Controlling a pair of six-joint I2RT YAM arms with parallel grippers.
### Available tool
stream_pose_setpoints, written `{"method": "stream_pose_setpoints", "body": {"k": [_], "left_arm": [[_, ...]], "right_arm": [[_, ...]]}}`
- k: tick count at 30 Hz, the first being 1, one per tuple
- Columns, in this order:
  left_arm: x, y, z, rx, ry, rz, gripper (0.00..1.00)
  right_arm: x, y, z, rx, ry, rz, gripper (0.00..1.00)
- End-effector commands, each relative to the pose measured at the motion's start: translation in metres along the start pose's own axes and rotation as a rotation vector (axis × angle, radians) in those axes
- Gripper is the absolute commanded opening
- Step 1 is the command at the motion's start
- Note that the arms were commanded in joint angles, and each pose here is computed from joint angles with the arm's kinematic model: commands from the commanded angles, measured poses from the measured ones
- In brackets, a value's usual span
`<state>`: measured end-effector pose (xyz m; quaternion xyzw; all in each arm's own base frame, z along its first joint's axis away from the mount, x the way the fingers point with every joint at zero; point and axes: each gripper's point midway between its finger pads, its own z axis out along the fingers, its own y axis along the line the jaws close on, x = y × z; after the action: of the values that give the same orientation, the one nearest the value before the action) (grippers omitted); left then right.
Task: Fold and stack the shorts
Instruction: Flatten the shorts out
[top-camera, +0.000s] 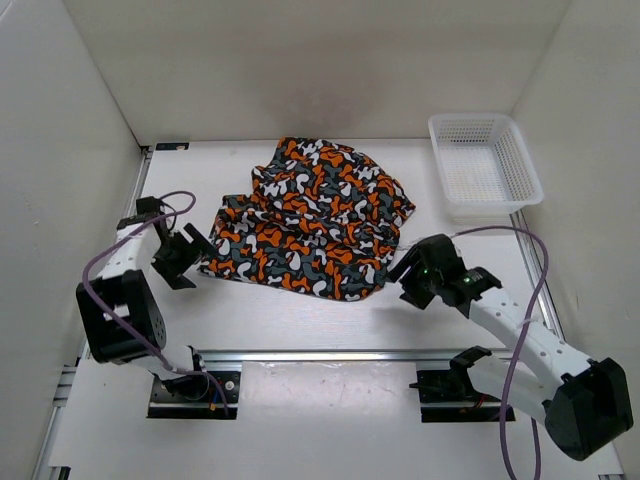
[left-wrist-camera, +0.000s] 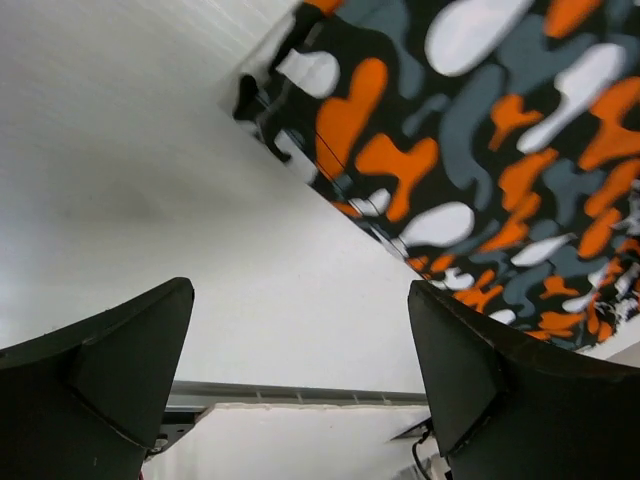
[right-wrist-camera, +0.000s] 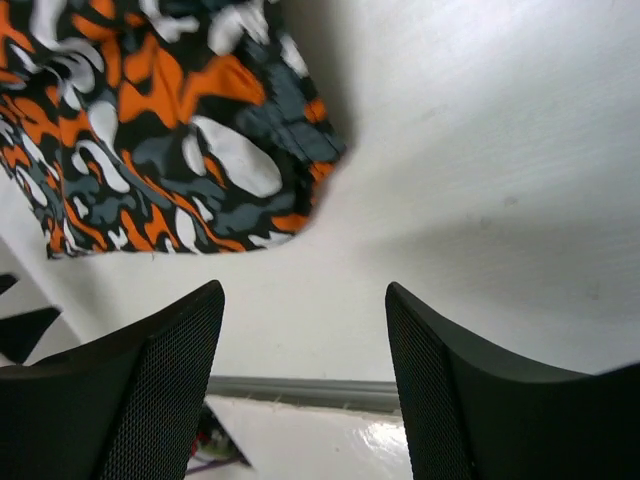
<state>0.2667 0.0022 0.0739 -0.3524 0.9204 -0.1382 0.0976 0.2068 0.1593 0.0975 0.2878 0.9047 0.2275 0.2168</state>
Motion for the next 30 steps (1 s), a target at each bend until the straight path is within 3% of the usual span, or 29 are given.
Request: {"method": "stream_pose_setpoints", "body": {"k": [1,7,11,12,13,16,19,20,23,24,30], "left_arm": [[-0.008,0.003,0.021,-0.034,0.031,-0.011,1.0],[-0.019,0.0,0.05,-0.036,0.079,-0.032,0.9],[-0.021,-0.012,0.059,-0.004,0.112,0.001,0.52],[-0.019,-0.014,0.059,-0.003,0.115,0.022,0.2],[-0.017,-0.012,0.063,-0.009,0.127,0.019,0.1],[-0.017,-0.013,0.062,-0.001,0.132,0.018,0.1],[-0.016,-0.016,0.052,0.015,0.103,0.027,0.1],[-0.018,-0.02,0.045,0.029,0.078,0.036,0.1],[-0.018,-0.025,0.03,0.058,0.047,0.047,0.1],[-0.018,-0.028,0.027,0.075,0.041,0.051,0.1],[-0.013,-0.042,-0.009,0.142,-0.017,0.056,0.1]], "right_arm": [[0.031,-0.005,0.008,-0.052,0.131,0.094,0.71],[0.039,0.003,0.023,-0.106,0.179,0.127,0.71],[0.036,0.014,0.038,-0.141,0.176,0.142,0.71],[0.036,0.014,0.043,-0.135,0.178,0.142,0.71],[0.04,0.006,0.054,-0.093,0.194,0.147,0.69],[0.038,0.013,0.074,-0.072,0.198,0.142,0.63],[0.029,0.02,0.094,-0.025,0.171,0.065,0.48],[0.022,0.01,0.098,0.042,0.166,0.056,0.33],[0.002,0.006,0.102,0.134,0.173,0.018,0.05],[-0.009,0.005,0.099,0.136,0.158,0.028,0.0],[-0.058,-0.025,0.037,0.199,0.002,0.01,0.0]]}}
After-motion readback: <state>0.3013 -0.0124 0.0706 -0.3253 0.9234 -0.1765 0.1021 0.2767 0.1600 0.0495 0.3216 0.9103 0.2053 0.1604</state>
